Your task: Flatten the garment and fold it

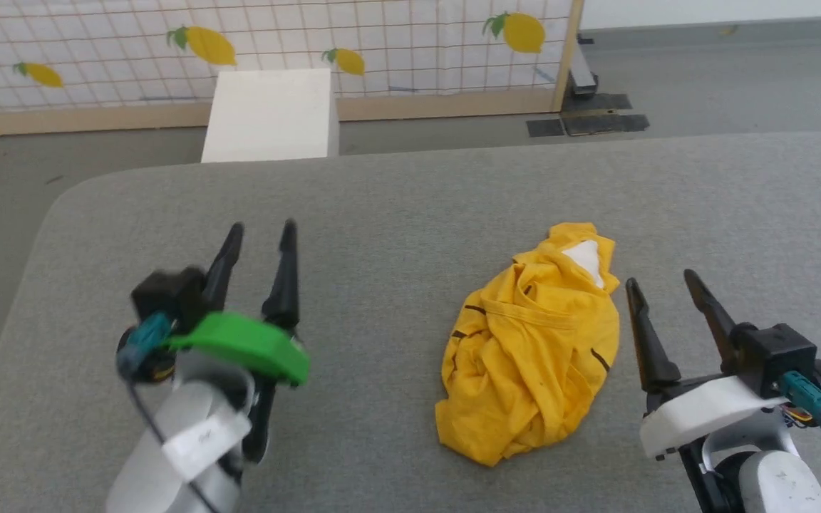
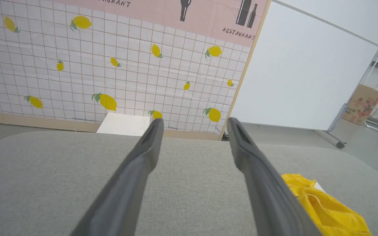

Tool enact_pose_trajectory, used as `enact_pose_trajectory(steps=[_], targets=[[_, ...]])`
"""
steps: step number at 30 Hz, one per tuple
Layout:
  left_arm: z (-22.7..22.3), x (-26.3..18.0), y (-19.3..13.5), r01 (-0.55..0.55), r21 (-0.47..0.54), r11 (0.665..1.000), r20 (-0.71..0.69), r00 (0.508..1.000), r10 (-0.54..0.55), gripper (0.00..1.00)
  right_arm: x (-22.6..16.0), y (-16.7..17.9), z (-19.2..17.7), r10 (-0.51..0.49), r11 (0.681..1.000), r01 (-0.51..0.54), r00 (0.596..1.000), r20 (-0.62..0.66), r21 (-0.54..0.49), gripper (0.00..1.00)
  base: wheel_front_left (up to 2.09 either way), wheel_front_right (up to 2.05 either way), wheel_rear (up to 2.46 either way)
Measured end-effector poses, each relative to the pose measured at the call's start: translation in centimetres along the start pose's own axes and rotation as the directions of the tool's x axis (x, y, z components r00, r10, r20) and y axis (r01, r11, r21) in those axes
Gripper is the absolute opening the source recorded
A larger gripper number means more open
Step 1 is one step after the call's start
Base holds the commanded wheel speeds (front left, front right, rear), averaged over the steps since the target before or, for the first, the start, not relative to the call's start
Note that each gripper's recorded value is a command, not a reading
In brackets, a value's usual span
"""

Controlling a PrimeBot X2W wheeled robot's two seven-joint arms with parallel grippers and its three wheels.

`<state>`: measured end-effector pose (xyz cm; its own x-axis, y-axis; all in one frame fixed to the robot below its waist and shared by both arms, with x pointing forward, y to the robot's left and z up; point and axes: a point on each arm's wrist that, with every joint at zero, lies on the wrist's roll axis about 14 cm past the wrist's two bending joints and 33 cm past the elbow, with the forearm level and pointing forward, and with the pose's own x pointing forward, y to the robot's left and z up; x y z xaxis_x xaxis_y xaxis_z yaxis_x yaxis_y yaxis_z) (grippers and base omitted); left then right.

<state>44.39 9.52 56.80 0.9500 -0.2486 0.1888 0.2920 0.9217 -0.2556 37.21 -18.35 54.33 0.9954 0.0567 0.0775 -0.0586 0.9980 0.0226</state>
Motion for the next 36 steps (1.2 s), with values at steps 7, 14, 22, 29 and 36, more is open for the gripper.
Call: enact_pose_trajectory(steps=[7,14,22,29,36], targets=[[0.0,-4.4,3.8,-0.126,0.029,0.992,0.02,0.992,0.125,1.0,0.4,2.9,-4.7,0.09,0.995,-0.075,0.965,-0.246,0.069,1.0,0.0,0.0,0.0],[-0.5,-5.7,5.1,-0.184,0.022,0.983,0.025,0.983,0.184,1.0,-0.4,4.4,-10.3,0.151,0.988,-0.102,0.829,-0.539,0.119,1.0,0.0,0.0,0.0],[-1.3,-6.4,6.6,-0.227,0.019,0.974,0.015,0.974,0.227,1.0,0.6,7.0,-11.7,0.233,0.972,-0.163,0.76,-0.607,0.169,0.31,0.0,0.0,0.0],[-1.6,-7.0,7.2,-0.241,0.029,0.97,0.004,0.971,0.241,1.0,1.5,8.7,-10.1,0.279,0.96,-0.214,0.793,-0.541,0.18,0.0,0.0,0.0,0.0],[-1.0,-6.8,6.7,-0.225,0.025,0.974,0.023,0.974,0.225,1.0,3.4,14.8,-2.9,0.456,0.89,-0.421,0.828,-0.327,0.173,0.0,0.0,0.0,0.0]])
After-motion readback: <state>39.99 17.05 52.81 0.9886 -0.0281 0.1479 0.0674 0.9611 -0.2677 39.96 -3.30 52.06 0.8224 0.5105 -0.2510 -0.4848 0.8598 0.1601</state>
